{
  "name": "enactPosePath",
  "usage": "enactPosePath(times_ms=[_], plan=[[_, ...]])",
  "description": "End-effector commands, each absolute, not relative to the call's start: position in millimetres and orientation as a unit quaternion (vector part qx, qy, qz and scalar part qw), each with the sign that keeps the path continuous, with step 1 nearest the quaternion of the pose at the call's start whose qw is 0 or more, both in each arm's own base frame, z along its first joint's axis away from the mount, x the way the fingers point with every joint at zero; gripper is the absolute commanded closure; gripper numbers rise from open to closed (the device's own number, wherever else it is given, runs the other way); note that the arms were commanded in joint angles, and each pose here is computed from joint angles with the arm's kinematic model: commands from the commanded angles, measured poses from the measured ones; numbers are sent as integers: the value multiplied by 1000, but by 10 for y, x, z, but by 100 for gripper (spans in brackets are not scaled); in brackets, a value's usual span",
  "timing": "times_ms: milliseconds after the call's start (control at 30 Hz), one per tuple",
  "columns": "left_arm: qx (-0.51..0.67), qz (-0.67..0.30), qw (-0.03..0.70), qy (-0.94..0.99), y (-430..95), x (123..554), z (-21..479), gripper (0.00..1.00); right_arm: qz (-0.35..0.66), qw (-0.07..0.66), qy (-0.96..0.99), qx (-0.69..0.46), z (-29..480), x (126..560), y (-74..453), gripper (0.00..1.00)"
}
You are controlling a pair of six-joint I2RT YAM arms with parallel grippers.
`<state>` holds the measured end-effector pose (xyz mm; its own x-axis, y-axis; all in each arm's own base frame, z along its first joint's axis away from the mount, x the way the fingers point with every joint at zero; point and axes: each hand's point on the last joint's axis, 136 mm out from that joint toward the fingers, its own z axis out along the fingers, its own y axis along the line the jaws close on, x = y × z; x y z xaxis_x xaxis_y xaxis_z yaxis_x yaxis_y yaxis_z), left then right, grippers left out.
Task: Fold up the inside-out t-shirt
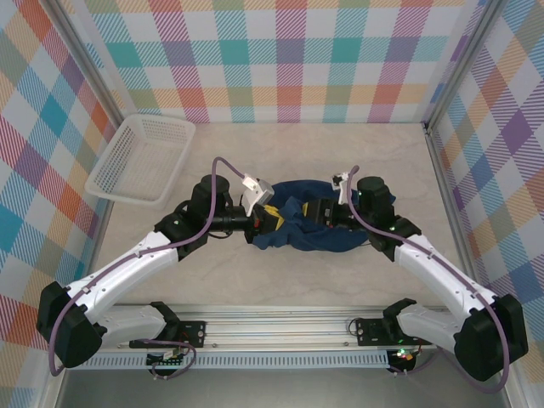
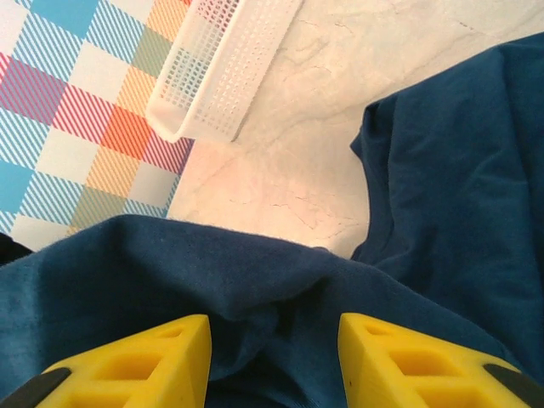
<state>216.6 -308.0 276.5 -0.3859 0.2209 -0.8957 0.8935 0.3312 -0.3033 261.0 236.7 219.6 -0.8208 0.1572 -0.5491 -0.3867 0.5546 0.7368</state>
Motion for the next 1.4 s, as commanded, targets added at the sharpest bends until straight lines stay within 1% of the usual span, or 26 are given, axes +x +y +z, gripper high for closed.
enactPosePath(times_ms=[0,233,333,367,400,433,467,500,667,833,967,1000,1033,1167,1267,1367], plan=[[395,-432,400,705,-3075,2161,2801,100,493,271,824,-70,2193,2589,2456,56],[396,-433,396,706,-3089,2165,2786,100,464,255,845,-78,2039,2540,2583,53],[395,-430,397,709,-3082,2174,2774,100,472,253,840,-89,2053,2554,2690,56],[393,-426,397,712,-3072,2186,2757,100,478,251,836,-94,2083,2558,2736,60],[390,-423,398,715,-3064,2197,2745,100,481,251,834,-98,2109,2564,2762,68],[384,-417,402,719,-3049,2222,2737,100,484,255,831,-101,2150,2577,2778,83],[378,-411,406,723,-3031,2248,2726,100,483,262,829,-102,2187,2588,2762,94],[370,-404,409,729,-3007,2272,2710,100,478,274,828,-104,2243,2607,2716,100],[306,-372,441,757,-2766,2406,2615,100,473,355,803,-71,2588,2660,2222,100],[264,-359,448,775,-2581,2431,2427,100,521,377,761,-93,2771,2517,2242,100],[253,-345,437,791,-2531,2448,2308,100,540,380,741,-118,2872,2463,2295,100],[245,-335,434,799,-2505,2476,2270,96,544,376,740,-122,2886,2459,2313,100],[241,-325,429,808,-2489,2507,2244,89,547,368,741,-125,2880,2455,2337,100],[255,-303,401,826,-2503,2526,2181,55,555,345,745,-136,2850,2441,2397,100],[257,-307,413,818,-2495,2480,2277,40,555,335,749,-137,2821,2435,2411,100],[248,-321,447,797,-2475,2431,2498,30,557,332,750,-133,2829,2442,2415,100]])
